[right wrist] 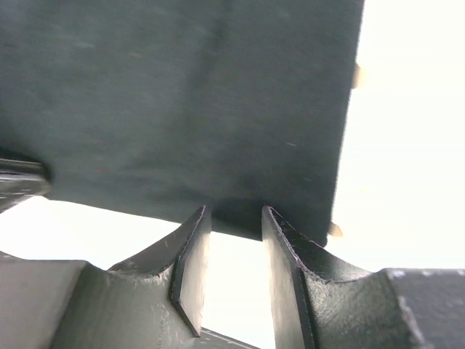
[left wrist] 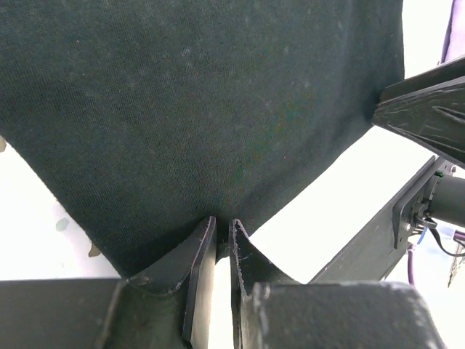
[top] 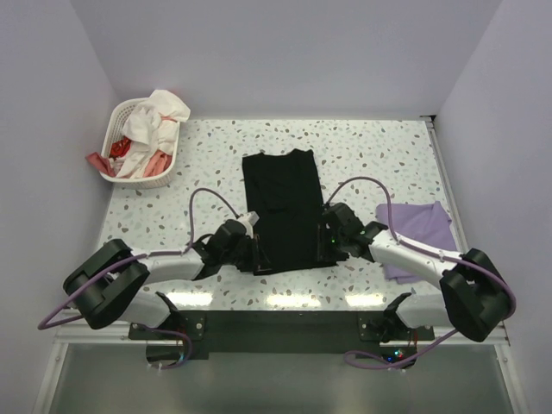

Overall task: Fold and stack the t-shirts
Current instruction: Fold the tshirt

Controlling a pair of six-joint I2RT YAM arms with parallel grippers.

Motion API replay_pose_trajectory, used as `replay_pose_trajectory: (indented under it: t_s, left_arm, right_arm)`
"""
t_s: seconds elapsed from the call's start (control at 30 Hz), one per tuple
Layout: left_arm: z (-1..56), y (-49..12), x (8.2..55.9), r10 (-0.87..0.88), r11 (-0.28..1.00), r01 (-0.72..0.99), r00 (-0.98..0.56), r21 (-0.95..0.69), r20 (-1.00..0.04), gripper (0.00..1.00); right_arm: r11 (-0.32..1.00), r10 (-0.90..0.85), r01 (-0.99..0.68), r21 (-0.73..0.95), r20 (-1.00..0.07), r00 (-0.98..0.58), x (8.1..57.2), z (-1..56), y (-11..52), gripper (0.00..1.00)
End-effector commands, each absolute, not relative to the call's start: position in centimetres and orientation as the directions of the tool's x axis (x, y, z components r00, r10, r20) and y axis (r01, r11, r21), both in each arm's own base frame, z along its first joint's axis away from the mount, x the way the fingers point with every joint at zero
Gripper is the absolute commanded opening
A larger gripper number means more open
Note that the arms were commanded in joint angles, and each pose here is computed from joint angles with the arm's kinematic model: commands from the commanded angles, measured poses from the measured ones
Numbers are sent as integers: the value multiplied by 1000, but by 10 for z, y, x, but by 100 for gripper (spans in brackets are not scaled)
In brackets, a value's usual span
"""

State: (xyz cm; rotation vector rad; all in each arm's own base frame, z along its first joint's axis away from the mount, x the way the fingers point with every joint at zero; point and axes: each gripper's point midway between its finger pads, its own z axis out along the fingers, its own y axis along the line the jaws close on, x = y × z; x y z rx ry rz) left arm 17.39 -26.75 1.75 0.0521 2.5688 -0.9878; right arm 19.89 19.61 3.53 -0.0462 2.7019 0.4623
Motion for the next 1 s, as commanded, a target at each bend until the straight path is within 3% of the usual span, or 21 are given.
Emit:
replay_pose_trajectory:
  t_s: [0.0,0.5,0.97]
  left_arm:
    - [5,-253,164,-90,789,145,-934,-597,-346,18]
    - [23,-237,164,-131,793,136,-914,-594,-385,22]
    - [-2,-217,143,-115,819,104,-934,-564,-338,22]
  right_arm:
    - [965,50,-52,259,-374,-926,190,25,177,38]
    - [969,71,-22,247,-359,-931,179,18,166,39]
    - [963,80,-21,270,-354,-932,179,20,170,39]
